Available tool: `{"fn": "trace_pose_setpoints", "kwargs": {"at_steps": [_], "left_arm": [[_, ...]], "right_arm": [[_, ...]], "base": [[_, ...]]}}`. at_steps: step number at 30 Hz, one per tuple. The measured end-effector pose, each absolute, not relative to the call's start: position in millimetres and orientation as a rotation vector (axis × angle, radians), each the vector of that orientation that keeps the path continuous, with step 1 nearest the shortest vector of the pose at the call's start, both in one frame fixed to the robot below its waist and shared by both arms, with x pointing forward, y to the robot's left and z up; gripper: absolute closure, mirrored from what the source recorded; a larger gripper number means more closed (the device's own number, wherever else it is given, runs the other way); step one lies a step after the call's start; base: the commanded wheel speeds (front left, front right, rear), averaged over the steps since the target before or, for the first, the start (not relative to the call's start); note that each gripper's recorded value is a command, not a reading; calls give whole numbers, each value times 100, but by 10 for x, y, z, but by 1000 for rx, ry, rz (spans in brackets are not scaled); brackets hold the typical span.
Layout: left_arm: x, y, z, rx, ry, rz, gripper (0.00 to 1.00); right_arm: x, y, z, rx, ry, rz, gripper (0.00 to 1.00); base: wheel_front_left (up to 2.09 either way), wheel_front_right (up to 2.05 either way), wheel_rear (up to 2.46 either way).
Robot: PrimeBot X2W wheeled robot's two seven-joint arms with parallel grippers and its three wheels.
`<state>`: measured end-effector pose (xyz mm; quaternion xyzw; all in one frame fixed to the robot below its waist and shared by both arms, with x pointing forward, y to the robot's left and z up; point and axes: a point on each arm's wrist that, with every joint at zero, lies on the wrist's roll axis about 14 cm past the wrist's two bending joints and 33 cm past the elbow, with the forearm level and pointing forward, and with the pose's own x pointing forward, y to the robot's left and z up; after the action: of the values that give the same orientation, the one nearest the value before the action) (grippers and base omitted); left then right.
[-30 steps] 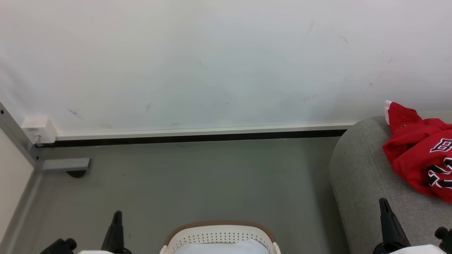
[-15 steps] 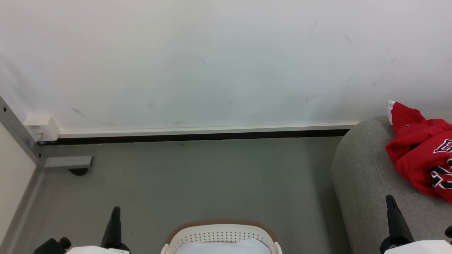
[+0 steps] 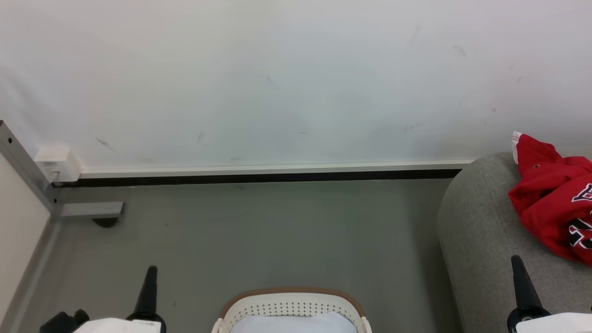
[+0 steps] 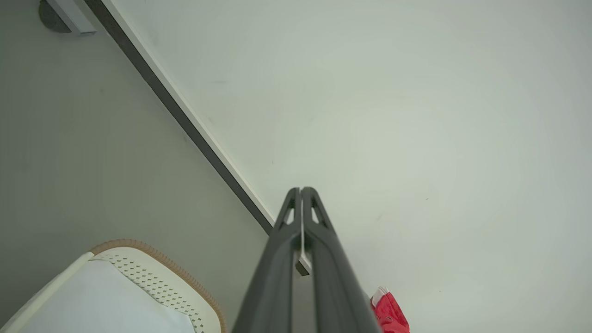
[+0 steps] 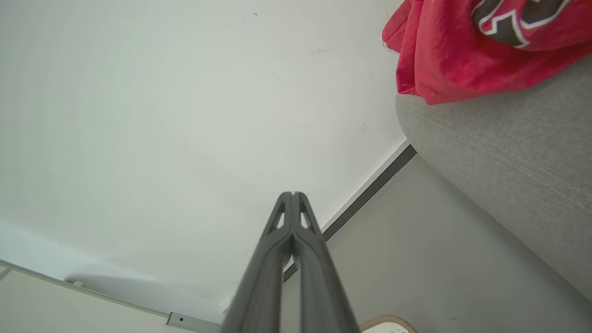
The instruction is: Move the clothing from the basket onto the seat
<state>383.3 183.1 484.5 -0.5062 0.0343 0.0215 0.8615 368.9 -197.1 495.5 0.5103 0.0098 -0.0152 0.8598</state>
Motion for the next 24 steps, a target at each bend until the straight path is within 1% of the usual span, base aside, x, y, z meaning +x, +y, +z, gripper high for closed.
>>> {"fn": "trace_pose_setpoints", "kwargs": {"at_steps": [24], "left_arm": [[3857, 1892, 4909, -1289, 56, 42, 100]], "right_arm": [[3769, -1999, 4991, 1292, 16, -33, 100]], "base": [[0, 0, 0]]}}
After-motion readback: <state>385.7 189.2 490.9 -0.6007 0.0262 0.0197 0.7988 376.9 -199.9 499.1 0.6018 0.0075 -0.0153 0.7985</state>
